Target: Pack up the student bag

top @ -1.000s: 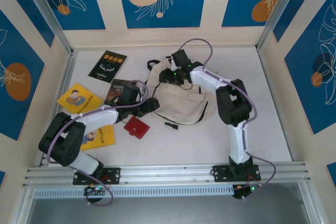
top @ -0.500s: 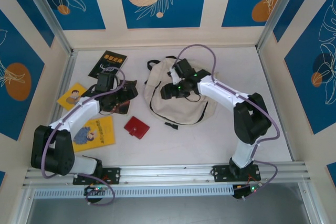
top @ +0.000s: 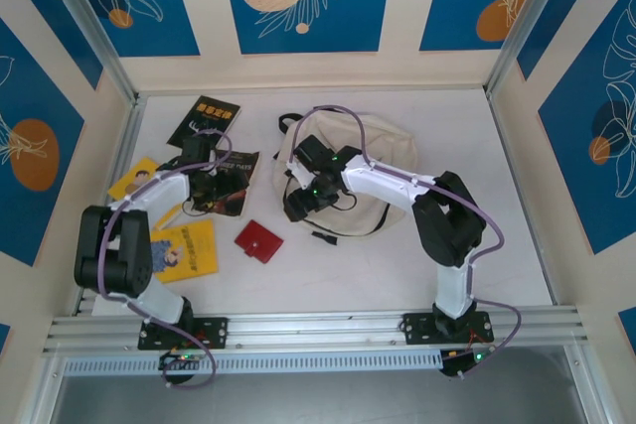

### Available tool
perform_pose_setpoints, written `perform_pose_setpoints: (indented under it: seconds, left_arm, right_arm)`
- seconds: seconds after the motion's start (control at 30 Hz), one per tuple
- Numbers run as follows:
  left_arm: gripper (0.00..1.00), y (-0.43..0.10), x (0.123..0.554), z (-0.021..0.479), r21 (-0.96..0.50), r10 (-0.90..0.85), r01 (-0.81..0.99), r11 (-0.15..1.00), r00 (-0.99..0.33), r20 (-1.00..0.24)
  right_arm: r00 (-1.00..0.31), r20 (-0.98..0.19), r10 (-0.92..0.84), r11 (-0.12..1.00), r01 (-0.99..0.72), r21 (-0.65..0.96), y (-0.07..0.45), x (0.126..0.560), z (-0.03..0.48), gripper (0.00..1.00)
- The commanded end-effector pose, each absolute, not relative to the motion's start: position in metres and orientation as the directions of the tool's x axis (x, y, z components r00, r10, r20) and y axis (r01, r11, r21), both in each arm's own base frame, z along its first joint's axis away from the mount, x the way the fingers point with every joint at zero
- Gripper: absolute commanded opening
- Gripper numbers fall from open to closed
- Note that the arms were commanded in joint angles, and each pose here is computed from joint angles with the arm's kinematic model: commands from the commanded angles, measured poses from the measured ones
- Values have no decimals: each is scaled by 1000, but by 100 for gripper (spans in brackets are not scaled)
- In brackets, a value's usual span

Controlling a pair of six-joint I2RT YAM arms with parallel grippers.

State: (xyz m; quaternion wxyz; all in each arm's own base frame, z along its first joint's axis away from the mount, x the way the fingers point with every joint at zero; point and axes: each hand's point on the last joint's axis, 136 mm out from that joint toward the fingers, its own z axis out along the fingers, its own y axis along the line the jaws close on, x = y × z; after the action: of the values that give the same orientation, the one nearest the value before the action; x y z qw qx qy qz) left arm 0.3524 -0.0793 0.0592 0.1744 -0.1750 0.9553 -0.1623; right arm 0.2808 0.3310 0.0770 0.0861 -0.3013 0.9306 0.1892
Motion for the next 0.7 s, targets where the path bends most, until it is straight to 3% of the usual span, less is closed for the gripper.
perform_pose_setpoints:
  seconds: [0.0,0.27,0.5,0.67]
  left_arm:
    - [86,-79,357,45,-360,-380,-281,889,-893,-241]
    - [77,-113,344,19,-392,-342,-270,880,-931,-126]
    - [76,-155,320,16,-442,-322,-260,858,-944,-69]
    - [77,-171,324,46,-524,-314,-214,824,-943,-110]
  right_arm:
    - [-819,-245,-519,771,-572,279,322,286,67,70]
    - [-904,-214,-371,875,-417,246,280,303,52,68]
    - [-936,-290,-201,921,-281,269,250,317,84,68]
    - [-934,-324,-149,909,-259,327,261,318,112,68]
